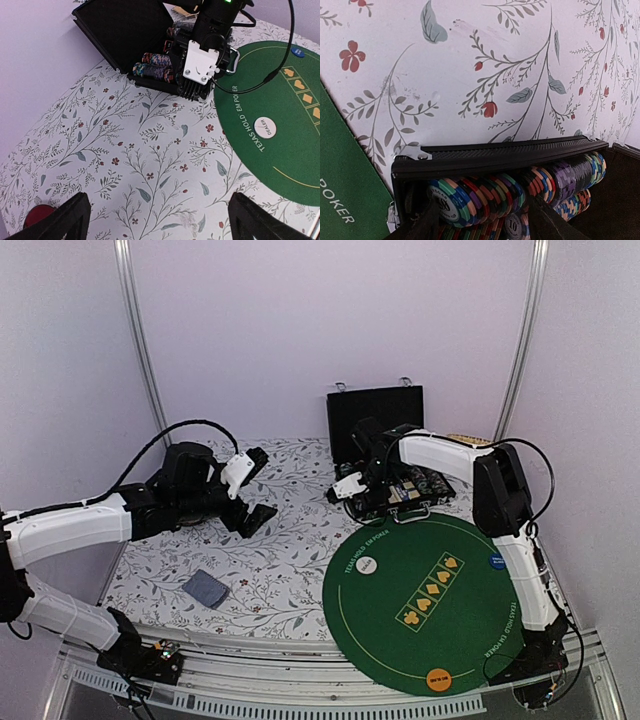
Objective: Distribute texas hold em gaming equipment
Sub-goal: Pick up the pile of poker chips from the chip case.
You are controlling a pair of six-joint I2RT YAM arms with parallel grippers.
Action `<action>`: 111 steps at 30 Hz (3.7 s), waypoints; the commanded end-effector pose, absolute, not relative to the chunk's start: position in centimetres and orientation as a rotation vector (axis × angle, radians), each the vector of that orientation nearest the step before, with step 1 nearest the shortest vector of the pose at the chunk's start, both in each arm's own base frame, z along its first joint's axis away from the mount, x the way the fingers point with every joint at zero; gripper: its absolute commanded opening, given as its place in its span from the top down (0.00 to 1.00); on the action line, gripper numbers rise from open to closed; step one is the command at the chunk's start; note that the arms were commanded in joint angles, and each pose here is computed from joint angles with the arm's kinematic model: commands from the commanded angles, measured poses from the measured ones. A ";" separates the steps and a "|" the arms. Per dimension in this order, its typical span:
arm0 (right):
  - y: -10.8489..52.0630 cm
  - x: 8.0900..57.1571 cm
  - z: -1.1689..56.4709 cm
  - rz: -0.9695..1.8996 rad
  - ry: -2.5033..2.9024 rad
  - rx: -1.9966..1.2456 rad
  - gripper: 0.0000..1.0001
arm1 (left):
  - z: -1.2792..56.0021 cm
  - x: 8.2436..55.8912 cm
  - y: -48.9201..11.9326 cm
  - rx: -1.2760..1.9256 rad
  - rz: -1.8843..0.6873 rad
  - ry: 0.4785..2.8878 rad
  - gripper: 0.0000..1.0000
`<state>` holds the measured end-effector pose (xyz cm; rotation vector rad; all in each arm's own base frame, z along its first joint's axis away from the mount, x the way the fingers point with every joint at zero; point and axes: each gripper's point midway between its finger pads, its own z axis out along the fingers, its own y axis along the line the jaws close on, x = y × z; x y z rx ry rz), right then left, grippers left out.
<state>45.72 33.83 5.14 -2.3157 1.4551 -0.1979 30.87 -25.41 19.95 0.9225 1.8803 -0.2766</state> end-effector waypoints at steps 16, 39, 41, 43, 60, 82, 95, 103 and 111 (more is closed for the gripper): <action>29.3 38.8 -0.9 0.005 1.746 -2.560 0.49 | 20.5 30.8 -24.9 0.912 -0.275 1.871 0.02; 29.9 38.9 -3.6 -0.006 1.691 -2.620 0.34 | 20.6 30.8 -24.9 0.915 -0.275 1.867 0.02; 29.8 38.8 -3.9 0.012 1.695 -2.622 0.34 | 20.5 30.7 -24.9 0.915 -0.275 1.869 0.02; 29.8 38.7 -4.1 0.025 1.696 -2.626 0.38 | 20.5 30.7 -24.9 0.916 -0.274 1.868 0.02; 27.7 37.3 -2.3 -0.129 1.816 -2.640 0.57 | 20.7 30.8 -24.9 0.914 -0.271 1.863 0.02; 28.0 41.4 -1.1 -0.265 1.705 -2.577 0.52 | 20.7 30.7 -24.9 0.918 -0.274 1.858 0.02; 29.0 45.1 -4.7 -0.230 1.670 -2.479 0.66 | 21.0 30.8 -24.6 0.911 -0.249 1.849 0.02; 31.3 50.3 -3.9 -0.261 1.580 -2.296 0.64 | 20.9 30.8 -24.6 0.913 -0.247 1.850 0.02; 31.2 49.7 -2.1 -0.184 1.639 -2.258 0.56 | 20.9 30.8 -24.6 0.911 -0.247 1.851 0.02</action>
